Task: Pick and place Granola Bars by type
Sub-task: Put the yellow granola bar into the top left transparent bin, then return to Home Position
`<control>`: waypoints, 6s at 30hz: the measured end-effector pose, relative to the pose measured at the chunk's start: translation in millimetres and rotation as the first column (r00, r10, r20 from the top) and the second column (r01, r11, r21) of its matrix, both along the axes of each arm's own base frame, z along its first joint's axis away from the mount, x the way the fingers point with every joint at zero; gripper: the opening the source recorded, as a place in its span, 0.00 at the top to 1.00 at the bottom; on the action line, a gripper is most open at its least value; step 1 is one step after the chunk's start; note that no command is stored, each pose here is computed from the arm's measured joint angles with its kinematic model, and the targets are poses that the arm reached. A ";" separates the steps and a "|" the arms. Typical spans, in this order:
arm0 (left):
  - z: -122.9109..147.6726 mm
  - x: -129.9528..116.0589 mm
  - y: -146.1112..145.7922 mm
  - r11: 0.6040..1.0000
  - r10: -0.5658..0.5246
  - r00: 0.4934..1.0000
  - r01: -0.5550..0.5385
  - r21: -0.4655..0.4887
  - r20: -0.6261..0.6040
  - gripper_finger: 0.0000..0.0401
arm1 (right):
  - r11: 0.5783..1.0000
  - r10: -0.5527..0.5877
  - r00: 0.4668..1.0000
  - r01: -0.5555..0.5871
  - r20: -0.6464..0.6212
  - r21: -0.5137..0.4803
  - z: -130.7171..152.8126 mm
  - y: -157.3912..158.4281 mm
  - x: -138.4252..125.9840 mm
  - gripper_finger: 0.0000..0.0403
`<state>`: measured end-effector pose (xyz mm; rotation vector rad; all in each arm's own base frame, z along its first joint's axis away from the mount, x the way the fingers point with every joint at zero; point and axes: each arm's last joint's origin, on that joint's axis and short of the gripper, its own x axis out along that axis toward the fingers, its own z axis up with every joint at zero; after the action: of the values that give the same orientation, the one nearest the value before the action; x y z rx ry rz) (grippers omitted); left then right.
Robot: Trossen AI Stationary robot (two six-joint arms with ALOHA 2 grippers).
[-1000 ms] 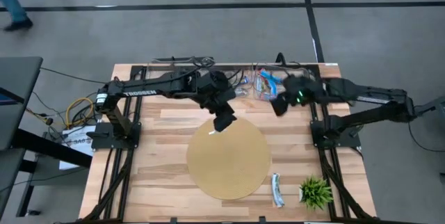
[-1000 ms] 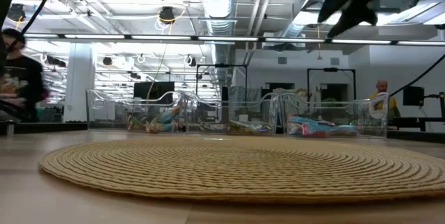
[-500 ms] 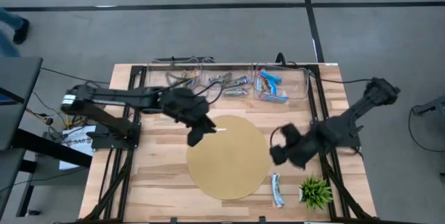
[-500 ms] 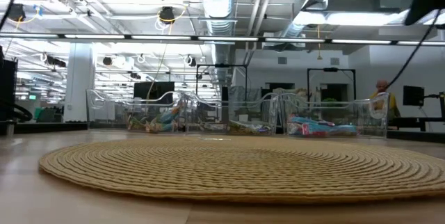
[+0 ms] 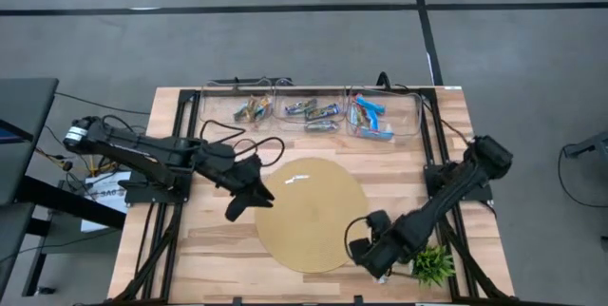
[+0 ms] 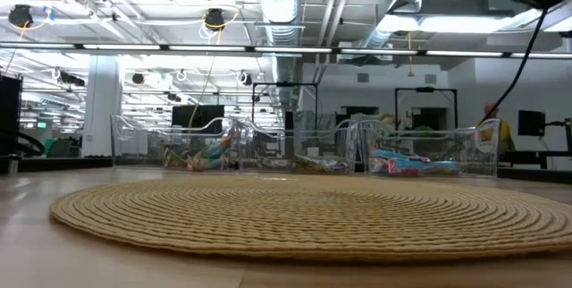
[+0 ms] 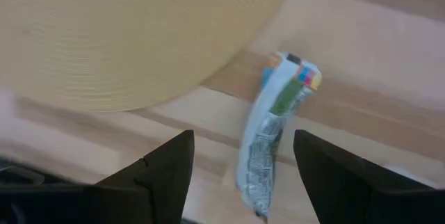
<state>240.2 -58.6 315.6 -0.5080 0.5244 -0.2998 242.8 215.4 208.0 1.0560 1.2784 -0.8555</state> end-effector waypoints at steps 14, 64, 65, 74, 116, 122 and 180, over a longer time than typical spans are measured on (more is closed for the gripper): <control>-5.8 -9.7 -23.8 0.981 -0.114 0.993 0.114 0.160 -0.005 0.74 | 0.999 -0.009 0.986 0.015 -0.169 0.037 -44.8 14.6 9.0 0.40; -21.4 62.3 57.1 0.883 0.379 0.925 -0.360 -0.302 0.005 0.56 | 0.903 0.414 0.690 -0.231 0.593 -0.362 82.8 -130.8 85.7 0.96; -21.6 62.3 60.1 0.877 0.396 0.918 -0.377 -0.299 0.003 0.56 | 0.900 0.422 0.685 -0.235 0.594 -0.367 83.2 -132.4 86.4 0.96; -29.2 59.2 78.8 0.847 0.453 0.888 -0.456 -0.275 -0.079 0.56 | 0.868 0.489 0.632 -0.284 0.601 -0.407 86.1 -139.3 91.0 0.97; -36.2 84.9 87.0 0.824 0.464 0.886 -0.435 -0.361 -0.009 0.95 | 0.844 0.525 0.626 -0.292 0.577 -0.450 86.4 -170.1 97.2 0.97; -41.5 83.2 87.9 0.821 0.492 0.869 -0.481 -0.307 -0.048 0.95 | 0.849 0.505 0.664 -0.270 0.551 -0.454 84.1 -176.3 96.0 0.86; -17.9 -41.8 209.5 0.402 0.912 0.405 -0.851 0.338 -0.066 0.67 | 0.436 0.816 0.523 -0.276 0.247 -0.856 135.3 -189.7 11.2 0.56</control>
<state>198.4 150.9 297.7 -0.5106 0.4442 0.9127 253.9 25.6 343.3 0.0963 0.4844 -0.2874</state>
